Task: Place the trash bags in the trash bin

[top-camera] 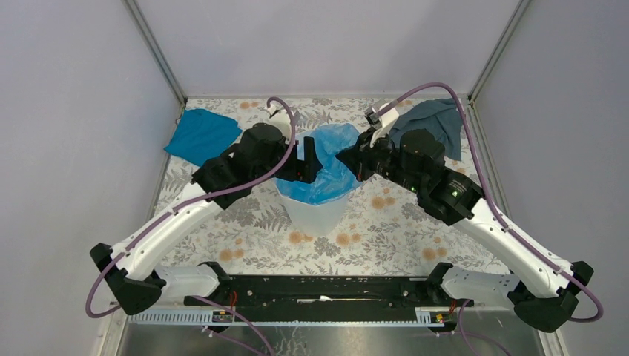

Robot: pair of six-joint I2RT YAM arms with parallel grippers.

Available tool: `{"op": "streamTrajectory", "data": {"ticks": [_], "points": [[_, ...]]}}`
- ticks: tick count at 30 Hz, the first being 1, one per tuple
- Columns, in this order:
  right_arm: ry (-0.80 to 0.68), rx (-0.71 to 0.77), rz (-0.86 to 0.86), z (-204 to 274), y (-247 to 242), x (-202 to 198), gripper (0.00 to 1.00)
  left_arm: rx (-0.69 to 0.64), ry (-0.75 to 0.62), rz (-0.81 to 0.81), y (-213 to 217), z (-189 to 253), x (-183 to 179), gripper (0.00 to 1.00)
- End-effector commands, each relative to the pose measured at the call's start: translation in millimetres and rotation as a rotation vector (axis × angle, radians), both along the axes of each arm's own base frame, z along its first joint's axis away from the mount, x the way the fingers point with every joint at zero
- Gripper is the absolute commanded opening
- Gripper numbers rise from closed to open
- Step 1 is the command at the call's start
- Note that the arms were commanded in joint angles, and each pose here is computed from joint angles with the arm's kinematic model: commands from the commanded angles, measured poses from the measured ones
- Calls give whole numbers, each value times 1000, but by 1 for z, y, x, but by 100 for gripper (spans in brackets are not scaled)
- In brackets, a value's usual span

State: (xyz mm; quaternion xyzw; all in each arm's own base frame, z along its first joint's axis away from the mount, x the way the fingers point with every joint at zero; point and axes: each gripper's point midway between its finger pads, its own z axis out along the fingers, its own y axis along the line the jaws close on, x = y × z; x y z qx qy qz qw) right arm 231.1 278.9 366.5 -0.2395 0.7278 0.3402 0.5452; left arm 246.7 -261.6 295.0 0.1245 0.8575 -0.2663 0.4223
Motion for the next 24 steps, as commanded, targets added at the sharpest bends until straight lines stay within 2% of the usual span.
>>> {"op": "streamTrajectory", "data": {"ticks": [1, 7, 10, 14, 18, 24], "points": [[-28, 42, 17, 23, 1, -4, 0, -59, -56, -27, 7, 40, -13, 87], [2, 32, 47, 11, 7, -7, 0, -61, -98, -3, 28, 62, -23, 88], [21, 39, 58, 6, 10, -9, 0, -128, -144, -84, 25, 93, -39, 89], [65, 127, 59, 8, 20, -8, 0, -246, -186, -225, 10, 126, -62, 95], [131, 222, 20, 12, 28, 0, 0, -256, -155, -286, -2, 112, -66, 96], [192, 303, -38, 24, 36, 13, 0, -259, -64, -323, -14, 76, -70, 90]]}}
